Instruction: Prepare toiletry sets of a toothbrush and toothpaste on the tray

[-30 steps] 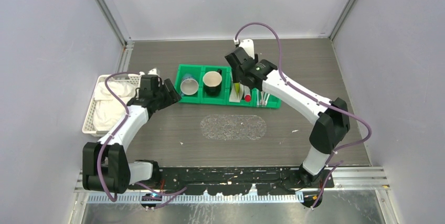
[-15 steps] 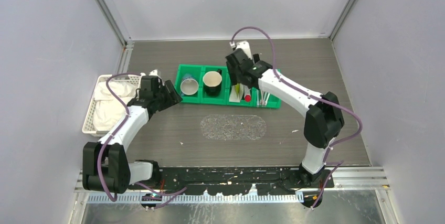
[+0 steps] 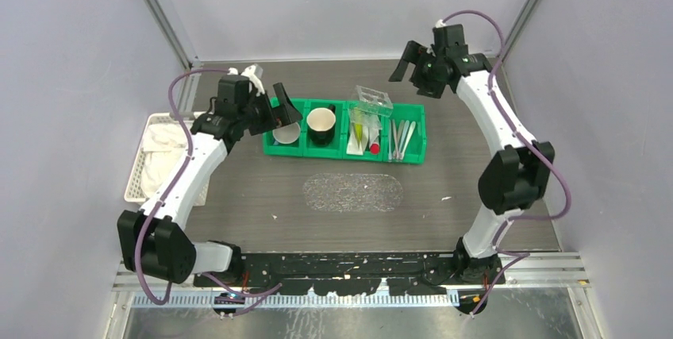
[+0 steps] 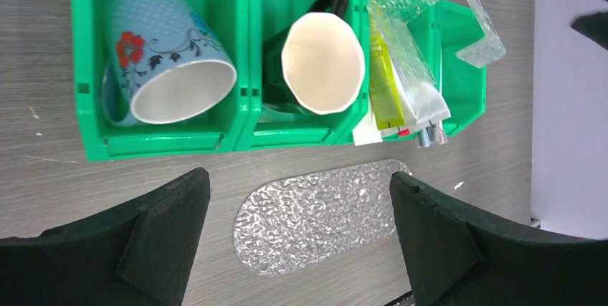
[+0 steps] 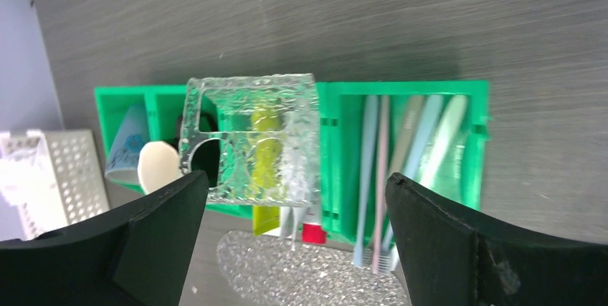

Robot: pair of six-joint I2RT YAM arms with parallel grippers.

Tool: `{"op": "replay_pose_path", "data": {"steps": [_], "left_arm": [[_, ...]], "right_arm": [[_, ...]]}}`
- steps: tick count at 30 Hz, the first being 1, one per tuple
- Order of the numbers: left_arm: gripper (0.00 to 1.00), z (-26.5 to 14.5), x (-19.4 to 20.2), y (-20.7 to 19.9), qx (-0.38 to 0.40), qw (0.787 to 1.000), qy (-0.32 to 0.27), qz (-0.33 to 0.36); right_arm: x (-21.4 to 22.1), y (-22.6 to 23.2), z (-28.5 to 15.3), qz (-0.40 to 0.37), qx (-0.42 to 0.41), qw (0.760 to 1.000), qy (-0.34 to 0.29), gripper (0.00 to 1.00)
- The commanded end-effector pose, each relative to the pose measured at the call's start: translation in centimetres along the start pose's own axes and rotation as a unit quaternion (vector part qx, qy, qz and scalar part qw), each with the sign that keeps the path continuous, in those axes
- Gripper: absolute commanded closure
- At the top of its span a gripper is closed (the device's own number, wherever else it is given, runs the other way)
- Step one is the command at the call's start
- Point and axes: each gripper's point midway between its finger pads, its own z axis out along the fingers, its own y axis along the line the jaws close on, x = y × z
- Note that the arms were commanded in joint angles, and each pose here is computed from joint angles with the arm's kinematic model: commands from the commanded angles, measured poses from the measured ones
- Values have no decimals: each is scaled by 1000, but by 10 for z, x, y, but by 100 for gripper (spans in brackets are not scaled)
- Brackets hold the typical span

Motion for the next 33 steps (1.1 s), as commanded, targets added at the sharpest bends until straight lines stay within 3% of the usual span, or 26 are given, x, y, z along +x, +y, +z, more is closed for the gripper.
{"op": "replay_pose_path", "data": {"steps": [1,11,24,33], "left_arm": [[4,1,20,-1,-8,999,40,-7],[4,8,36,11,-20,998,55,-5],[4,13,42,15,-20,998,61,-6],[4,16,48,17,-18,998,64,-12]], "right_arm": [[24,34,-1,-16,-71,992,100,0],[36,36,22,-30,-84,983,161,0],[55,9,61,-25,-24,978,208,0],[69,-6,58,-30,-3,978,208,3]]}}
